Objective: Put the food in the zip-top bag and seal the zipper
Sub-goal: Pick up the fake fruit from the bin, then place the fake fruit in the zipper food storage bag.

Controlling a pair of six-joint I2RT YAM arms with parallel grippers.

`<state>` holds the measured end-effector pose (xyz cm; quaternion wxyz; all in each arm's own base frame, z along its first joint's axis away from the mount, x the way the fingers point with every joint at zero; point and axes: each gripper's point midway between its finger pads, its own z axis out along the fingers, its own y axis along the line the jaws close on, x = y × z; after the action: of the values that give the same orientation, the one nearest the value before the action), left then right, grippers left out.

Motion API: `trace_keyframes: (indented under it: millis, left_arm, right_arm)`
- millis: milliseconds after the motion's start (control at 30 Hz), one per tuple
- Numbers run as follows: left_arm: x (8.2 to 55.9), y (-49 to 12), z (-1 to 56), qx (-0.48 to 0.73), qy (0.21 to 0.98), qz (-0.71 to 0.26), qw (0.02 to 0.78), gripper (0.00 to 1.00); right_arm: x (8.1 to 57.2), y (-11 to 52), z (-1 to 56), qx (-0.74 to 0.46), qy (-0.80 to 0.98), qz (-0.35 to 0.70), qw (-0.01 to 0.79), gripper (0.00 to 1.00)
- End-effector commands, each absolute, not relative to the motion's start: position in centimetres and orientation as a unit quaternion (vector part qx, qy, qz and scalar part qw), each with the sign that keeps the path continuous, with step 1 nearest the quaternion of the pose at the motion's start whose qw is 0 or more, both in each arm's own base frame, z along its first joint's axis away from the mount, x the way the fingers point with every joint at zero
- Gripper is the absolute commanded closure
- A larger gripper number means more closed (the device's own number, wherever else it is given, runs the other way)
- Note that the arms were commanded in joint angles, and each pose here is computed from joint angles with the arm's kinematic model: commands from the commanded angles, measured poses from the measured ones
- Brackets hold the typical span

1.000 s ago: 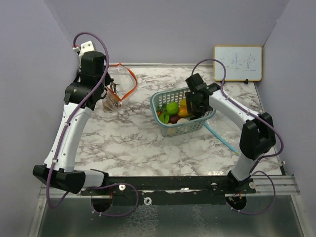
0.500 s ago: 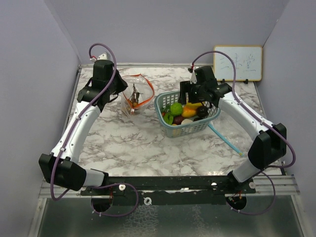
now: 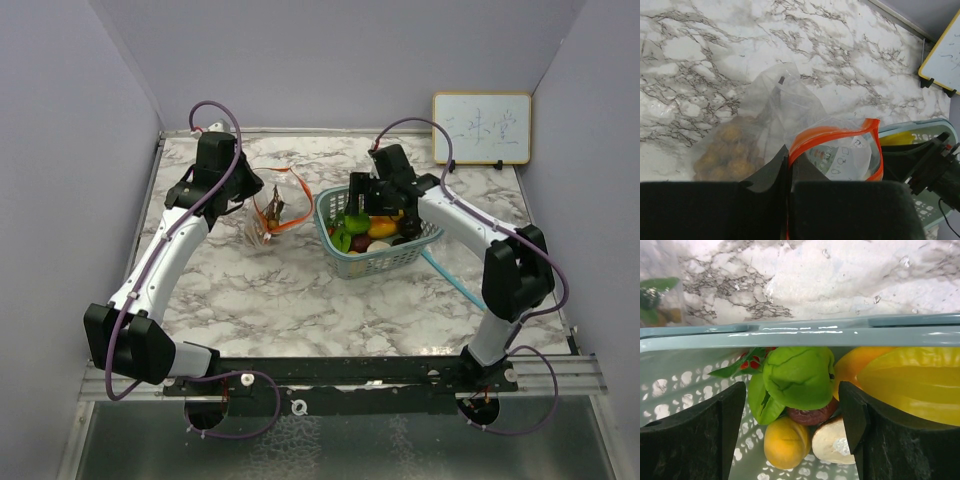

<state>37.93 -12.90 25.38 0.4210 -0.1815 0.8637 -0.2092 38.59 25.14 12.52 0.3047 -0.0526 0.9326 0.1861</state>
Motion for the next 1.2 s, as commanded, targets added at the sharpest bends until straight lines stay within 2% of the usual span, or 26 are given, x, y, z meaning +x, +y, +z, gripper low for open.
trace_keyframes:
  millis: [0,133,200,267,367,433,600,833,1000,1067,1167]
  left_arm:
    - [38.0,-14.0,26.8,-0.174,0.851,-0.238,0.435,1.00]
    - [37.9,-14.0,26.9,-0.168,0.852,-0.235,0.436,1.00]
    - [37.8,-14.0,26.7,-0.167,0.854,-0.233,0.435,1.00]
    - [37.8,-14.1,26.6,-0.165,0.855,-0.233,0.433,1.00]
    - [37.7,-14.1,26.4,-0.165,0.856,-0.233,0.431,1.00]
    - [37.6,-14.0,26.2,-0.165,0.857,-0.231,0.431,1.00]
    - [37.3,-13.9,25.4,-0.167,0.859,-0.227,0.428,1.00]
    - [37.3,-14.0,24.4,-0.167,0.858,-0.232,0.426,1.00]
    - [37.5,-14.6,24.7,-0.161,0.857,-0.244,0.425,1.00]
    - [37.6,-14.8,24.9,-0.159,0.856,-0.249,0.425,1.00]
    - [37.4,-15.0,25.0,-0.155,0.856,-0.253,0.424,1.00]
  right_arm:
    - [38.1,25.9,10.2,-0.037,0.939,0.171,0.295,0.23]
    - [37.4,26.1,8.2,-0.041,0.947,0.155,0.278,0.23]
    - [37.3,25.6,7.5,-0.035,0.951,0.139,0.274,0.26]
    - [37.6,25.0,7.7,-0.028,0.951,0.122,0.284,0.34]
    - [38.3,24.3,9.9,-0.031,0.943,0.108,0.312,0.56]
    - [38.6,24.0,12.4,-0.037,0.935,0.107,0.336,0.62]
    - [37.8,25.0,19.9,-0.091,0.904,0.162,0.385,0.63]
    - [33.1,31.0,29.9,-0.242,0.805,0.352,0.413,0.64]
    - [28.0,37.9,31.7,-0.359,0.743,0.417,0.382,0.63]
    - [27.3,39.5,31.1,-0.356,0.740,0.436,0.369,0.63]
    - [28.8,40.5,29.3,-0.321,0.758,0.433,0.367,0.61]
